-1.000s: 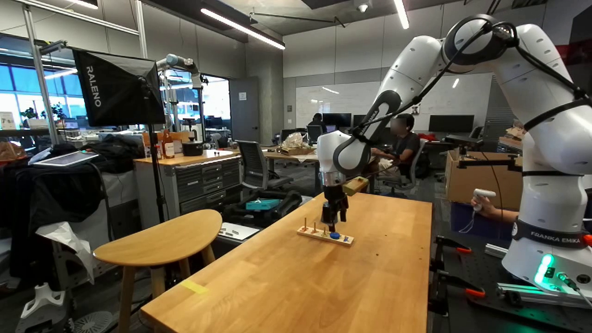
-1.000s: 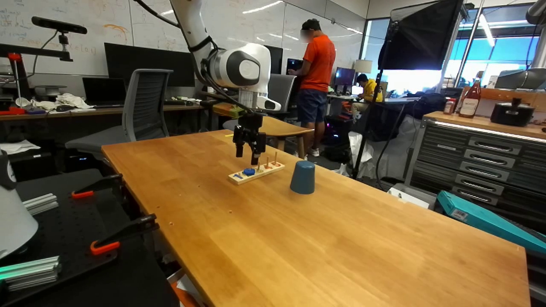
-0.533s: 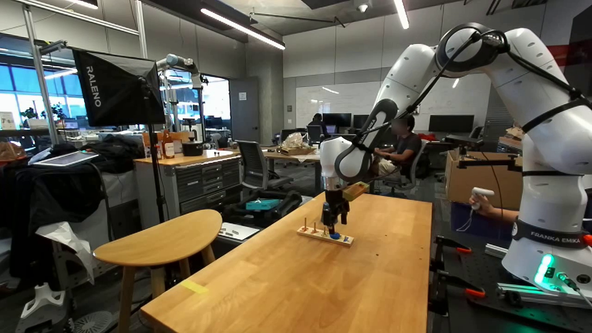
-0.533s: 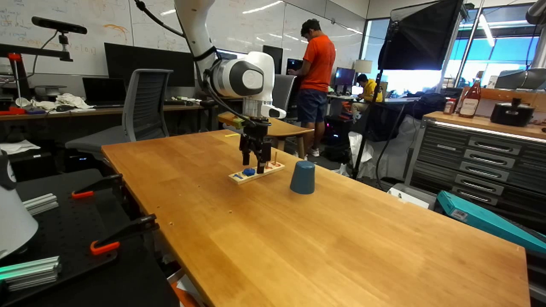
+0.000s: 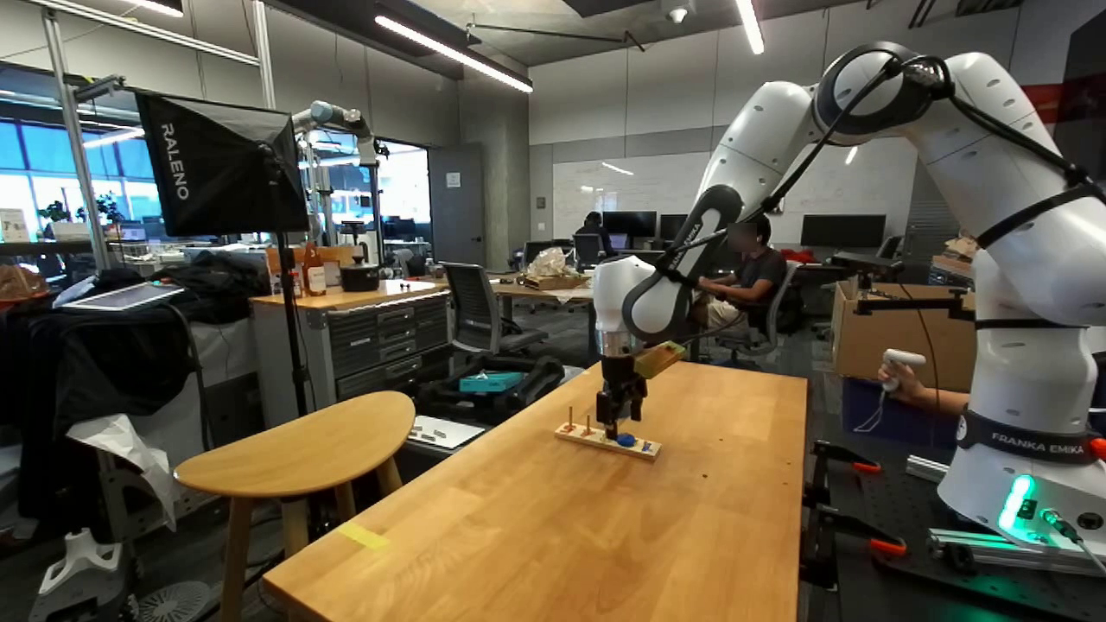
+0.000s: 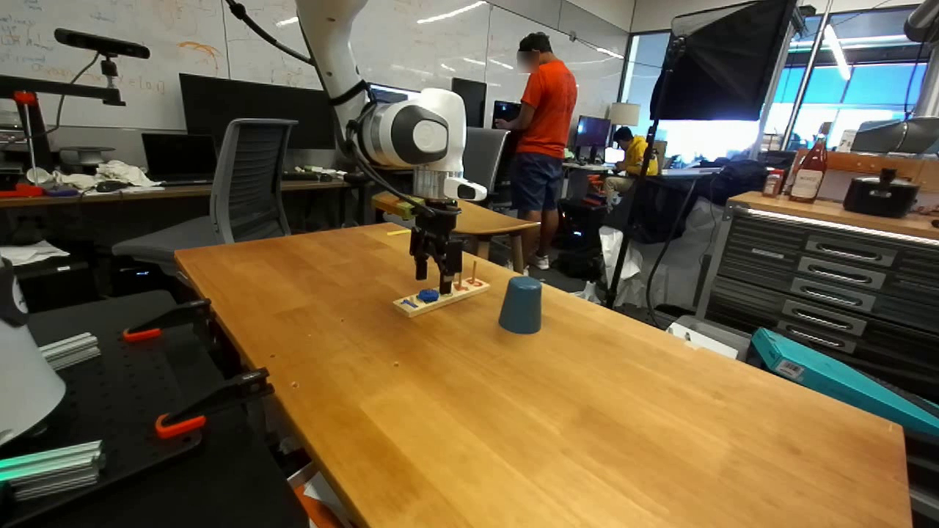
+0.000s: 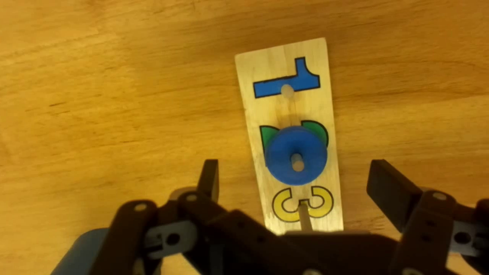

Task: Put the blue ring on the table

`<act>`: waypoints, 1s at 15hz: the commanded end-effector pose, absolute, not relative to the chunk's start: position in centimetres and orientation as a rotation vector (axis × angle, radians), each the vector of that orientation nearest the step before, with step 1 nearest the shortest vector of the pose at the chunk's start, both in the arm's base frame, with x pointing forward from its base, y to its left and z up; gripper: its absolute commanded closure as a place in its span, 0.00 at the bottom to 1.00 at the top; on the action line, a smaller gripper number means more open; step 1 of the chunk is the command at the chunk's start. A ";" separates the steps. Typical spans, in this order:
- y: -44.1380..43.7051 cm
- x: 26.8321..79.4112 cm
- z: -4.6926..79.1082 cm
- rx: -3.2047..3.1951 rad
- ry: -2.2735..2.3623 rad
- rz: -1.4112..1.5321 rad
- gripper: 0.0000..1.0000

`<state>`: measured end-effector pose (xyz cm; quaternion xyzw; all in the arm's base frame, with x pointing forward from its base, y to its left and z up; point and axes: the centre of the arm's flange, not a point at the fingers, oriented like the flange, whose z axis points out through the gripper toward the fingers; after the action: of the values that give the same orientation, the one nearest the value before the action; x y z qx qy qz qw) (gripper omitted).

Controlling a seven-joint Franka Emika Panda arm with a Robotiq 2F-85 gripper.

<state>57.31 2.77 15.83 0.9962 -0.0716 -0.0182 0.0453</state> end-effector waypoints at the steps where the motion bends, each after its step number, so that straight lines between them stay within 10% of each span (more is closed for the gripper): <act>1: 3.6 57.8 15.8 3.020 -0.226 -0.018 0.00; 15: 3.5 57.6 14.5 3.014 -0.242 -0.045 0.00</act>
<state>57.00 3.21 14.96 0.9956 -0.0757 -0.0248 0.0489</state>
